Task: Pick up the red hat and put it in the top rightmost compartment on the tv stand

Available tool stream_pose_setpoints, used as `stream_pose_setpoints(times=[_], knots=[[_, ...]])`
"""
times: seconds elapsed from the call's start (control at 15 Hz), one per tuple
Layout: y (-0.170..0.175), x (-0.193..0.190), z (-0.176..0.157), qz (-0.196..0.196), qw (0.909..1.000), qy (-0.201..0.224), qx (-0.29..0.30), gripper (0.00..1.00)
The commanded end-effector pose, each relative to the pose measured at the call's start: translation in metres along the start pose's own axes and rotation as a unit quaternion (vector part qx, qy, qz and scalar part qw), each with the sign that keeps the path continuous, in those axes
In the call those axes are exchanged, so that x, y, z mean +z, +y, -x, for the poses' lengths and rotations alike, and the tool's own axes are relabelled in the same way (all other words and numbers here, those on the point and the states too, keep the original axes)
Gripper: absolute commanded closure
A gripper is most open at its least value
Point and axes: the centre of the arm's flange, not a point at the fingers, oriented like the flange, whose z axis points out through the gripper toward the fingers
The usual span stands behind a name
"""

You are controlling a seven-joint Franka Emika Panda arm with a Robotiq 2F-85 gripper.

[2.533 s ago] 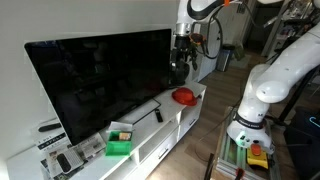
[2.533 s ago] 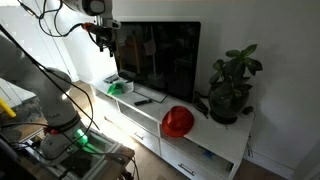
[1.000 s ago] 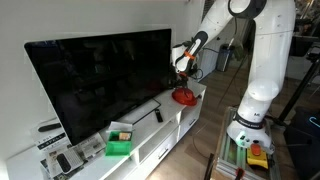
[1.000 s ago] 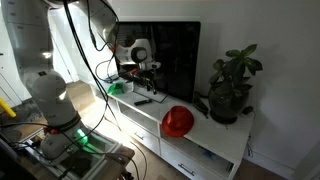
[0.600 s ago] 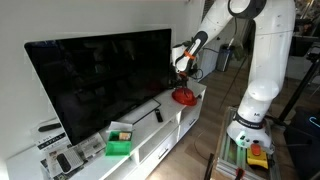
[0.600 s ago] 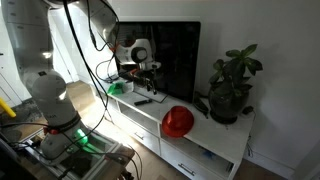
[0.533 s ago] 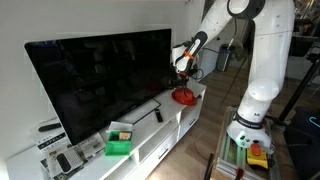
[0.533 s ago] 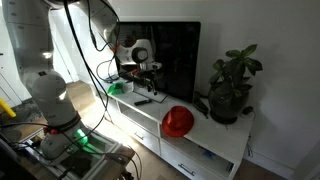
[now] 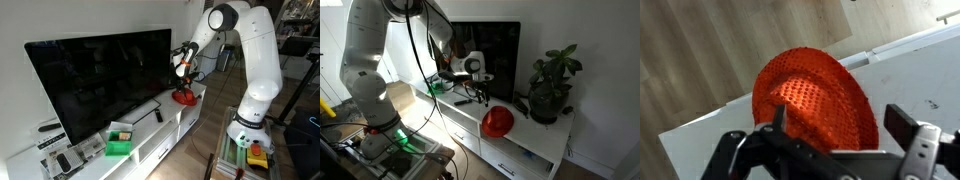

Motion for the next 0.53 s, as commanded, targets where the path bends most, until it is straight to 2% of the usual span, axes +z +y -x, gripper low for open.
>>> stream_pose_setpoints(times=[0.0, 0.2, 0.47], knots=[[-0.005, 0.031, -0.023, -0.002, 0.9995, 0.006, -0.031, 0.00], [-0.003, 0.045, -0.032, 0.002, 0.9989, 0.028, -0.037, 0.00], [-0.006, 0.053, -0.040, -0.020, 0.9956, 0.067, -0.062, 0.00]])
